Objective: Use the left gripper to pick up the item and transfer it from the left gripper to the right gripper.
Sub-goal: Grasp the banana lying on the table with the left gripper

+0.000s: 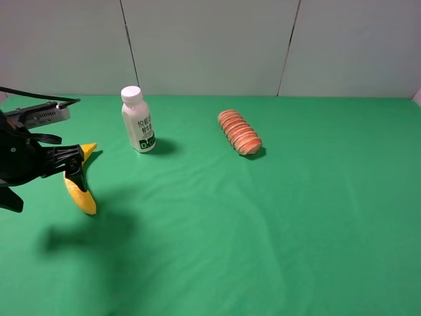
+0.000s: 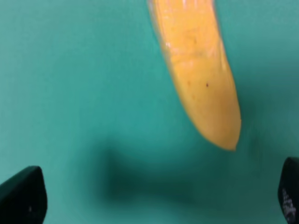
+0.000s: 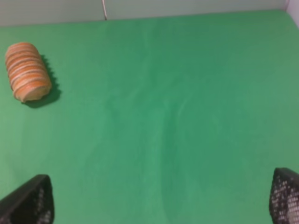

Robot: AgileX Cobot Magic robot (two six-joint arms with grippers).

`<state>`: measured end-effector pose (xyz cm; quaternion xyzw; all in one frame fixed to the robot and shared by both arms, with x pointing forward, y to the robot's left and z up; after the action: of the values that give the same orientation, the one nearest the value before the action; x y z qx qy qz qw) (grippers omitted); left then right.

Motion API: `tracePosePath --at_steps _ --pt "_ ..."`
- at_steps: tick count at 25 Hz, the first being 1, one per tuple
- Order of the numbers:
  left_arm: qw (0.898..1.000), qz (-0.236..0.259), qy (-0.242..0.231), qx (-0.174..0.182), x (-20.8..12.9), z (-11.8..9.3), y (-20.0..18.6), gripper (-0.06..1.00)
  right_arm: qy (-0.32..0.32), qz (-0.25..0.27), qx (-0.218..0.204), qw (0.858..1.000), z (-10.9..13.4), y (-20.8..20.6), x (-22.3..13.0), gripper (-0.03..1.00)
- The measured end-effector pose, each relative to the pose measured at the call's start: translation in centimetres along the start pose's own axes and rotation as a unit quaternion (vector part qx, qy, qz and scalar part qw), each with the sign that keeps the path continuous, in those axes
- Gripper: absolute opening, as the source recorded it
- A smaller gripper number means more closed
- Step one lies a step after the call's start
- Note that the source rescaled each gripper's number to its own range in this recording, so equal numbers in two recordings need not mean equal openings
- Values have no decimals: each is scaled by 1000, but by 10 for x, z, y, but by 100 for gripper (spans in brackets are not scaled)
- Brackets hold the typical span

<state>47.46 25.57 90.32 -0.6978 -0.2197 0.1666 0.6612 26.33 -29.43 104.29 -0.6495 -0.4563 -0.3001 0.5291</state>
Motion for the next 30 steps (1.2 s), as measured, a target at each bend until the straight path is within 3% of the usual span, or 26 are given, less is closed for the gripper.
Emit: tracePosePath --at_steps 16,30 --pt "1000 15 -9 12 14 -15 32 100 0 0 0 1000 0 0 0 100" --pt "999 20 -17 27 6 -30 52 100 0 0 0 1000 0 0 0 100"
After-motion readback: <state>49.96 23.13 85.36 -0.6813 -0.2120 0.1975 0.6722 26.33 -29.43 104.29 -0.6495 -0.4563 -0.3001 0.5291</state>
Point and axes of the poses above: a point on each arm's last joint axis where the gripper is mounted, y pointing out along that axis toward the gripper, z along the wrist's bending axis when the last joint is at zero, x = y × z, the point moved 3 cm from there along y, pointing out along that axis toward the gripper, and after that the axes turned 15 degrees about -y, right-handed, at the moved point
